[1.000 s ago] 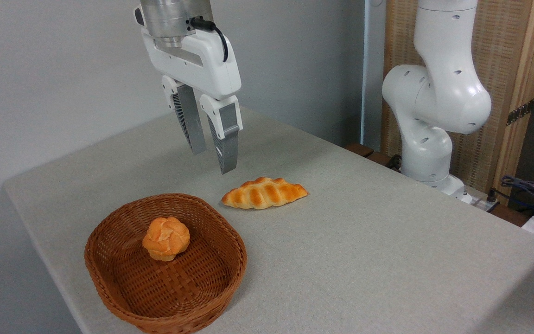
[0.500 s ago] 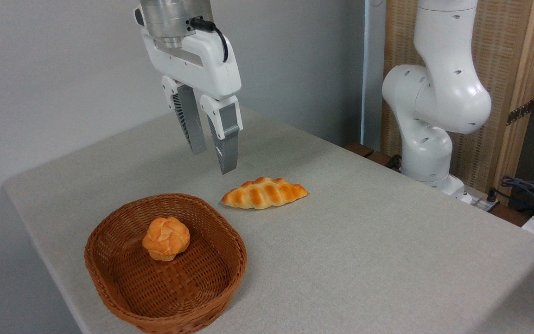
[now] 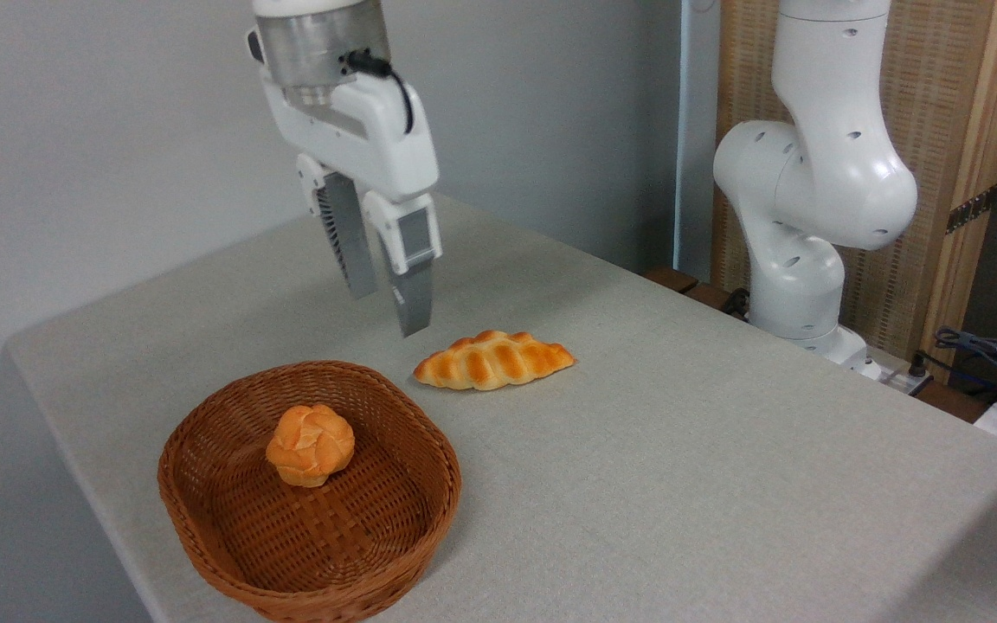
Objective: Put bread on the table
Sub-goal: 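Move the gripper over the basket and lower it onto the round bun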
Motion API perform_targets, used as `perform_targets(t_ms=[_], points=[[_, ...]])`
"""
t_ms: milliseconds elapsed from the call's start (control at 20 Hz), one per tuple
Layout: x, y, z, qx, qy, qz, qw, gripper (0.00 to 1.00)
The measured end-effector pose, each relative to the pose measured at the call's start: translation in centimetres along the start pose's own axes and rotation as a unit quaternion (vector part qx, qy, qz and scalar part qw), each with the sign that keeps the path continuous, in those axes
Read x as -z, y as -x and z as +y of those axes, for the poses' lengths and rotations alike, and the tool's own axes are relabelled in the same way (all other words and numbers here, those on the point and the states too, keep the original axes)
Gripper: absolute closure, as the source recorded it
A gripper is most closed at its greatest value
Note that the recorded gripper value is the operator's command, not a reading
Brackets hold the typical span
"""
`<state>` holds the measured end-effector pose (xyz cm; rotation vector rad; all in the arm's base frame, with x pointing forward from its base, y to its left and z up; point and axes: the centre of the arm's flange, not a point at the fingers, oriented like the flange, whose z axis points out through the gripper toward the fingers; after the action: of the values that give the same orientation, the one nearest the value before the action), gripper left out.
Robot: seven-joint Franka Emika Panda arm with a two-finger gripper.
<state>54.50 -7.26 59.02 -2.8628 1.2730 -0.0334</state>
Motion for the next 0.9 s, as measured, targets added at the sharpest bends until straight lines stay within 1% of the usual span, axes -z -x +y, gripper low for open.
perform_targets(t_ms=[100,150,250,400,600,750,900], points=[[-2.1,-1.6,0.9,-0.013,-0.007,0.015,0.9998,0.0],[-3.1,-2.2,1.1,-0.014,-0.005,0.027,0.9995,0.0],[-5.0,-2.9,1.2,-0.006,0.005,0.057,0.9984,0.0],[-7.4,-3.7,0.8,0.008,0.014,0.084,0.9963,0.0],[-9.8,-5.0,0.3,0.011,0.018,0.092,0.9956,0.0],[-10.5,-5.4,0.0,0.012,0.012,0.099,0.995,0.0],[-10.7,-5.5,-0.1,0.013,0.012,0.099,0.995,0.0]])
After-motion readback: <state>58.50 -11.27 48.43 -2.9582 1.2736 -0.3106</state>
